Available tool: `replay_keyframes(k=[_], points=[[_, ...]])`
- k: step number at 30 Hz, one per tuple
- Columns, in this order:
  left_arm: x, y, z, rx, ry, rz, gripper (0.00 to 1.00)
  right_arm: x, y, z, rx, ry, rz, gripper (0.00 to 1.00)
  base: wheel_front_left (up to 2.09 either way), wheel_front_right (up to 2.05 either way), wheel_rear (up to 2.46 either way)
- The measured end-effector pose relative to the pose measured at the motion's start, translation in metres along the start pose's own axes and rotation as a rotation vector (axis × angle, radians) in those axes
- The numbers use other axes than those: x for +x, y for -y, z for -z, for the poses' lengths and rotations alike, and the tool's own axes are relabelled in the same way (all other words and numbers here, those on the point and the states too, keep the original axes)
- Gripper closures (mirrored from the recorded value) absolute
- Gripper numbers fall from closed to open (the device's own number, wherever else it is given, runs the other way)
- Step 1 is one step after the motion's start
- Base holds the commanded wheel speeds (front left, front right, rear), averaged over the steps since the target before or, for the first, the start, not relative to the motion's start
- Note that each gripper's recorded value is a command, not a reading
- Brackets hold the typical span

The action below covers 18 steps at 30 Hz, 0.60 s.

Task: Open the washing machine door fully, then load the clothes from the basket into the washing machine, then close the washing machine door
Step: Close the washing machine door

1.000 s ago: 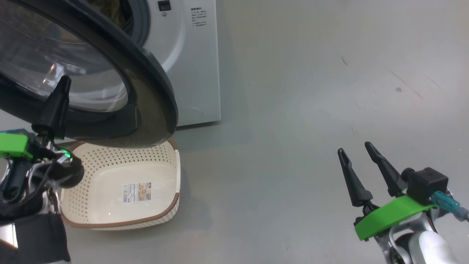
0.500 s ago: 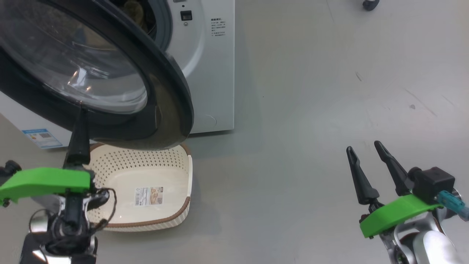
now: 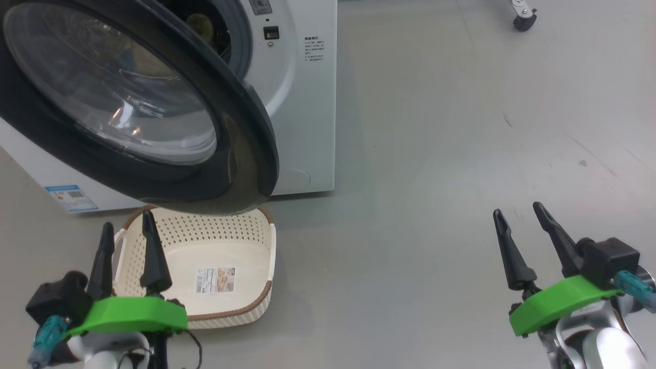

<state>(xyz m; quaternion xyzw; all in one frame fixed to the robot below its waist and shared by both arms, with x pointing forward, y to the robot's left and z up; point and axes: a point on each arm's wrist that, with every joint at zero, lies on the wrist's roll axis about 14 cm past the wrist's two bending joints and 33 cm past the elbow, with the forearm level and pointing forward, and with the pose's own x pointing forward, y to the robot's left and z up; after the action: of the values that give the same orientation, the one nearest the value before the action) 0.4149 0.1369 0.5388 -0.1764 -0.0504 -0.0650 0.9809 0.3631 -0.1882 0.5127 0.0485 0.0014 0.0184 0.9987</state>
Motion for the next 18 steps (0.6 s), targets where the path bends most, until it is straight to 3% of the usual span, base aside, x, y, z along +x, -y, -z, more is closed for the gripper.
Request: replay_keyframes(k=[12,18], points=[[-0.029,-0.008,0.009,0.207,-0.041,-0.043,0.00,-0.004,-0.003,0.001,-0.018,-0.013,-0.008,0.00,0.00,0.00,0.00],[-0.037,-0.006,0.010,0.216,-0.055,-0.048,0.00,-0.008,-0.003,0.004,-0.024,-0.022,-0.008,0.00,0.00,0.00,0.00]])
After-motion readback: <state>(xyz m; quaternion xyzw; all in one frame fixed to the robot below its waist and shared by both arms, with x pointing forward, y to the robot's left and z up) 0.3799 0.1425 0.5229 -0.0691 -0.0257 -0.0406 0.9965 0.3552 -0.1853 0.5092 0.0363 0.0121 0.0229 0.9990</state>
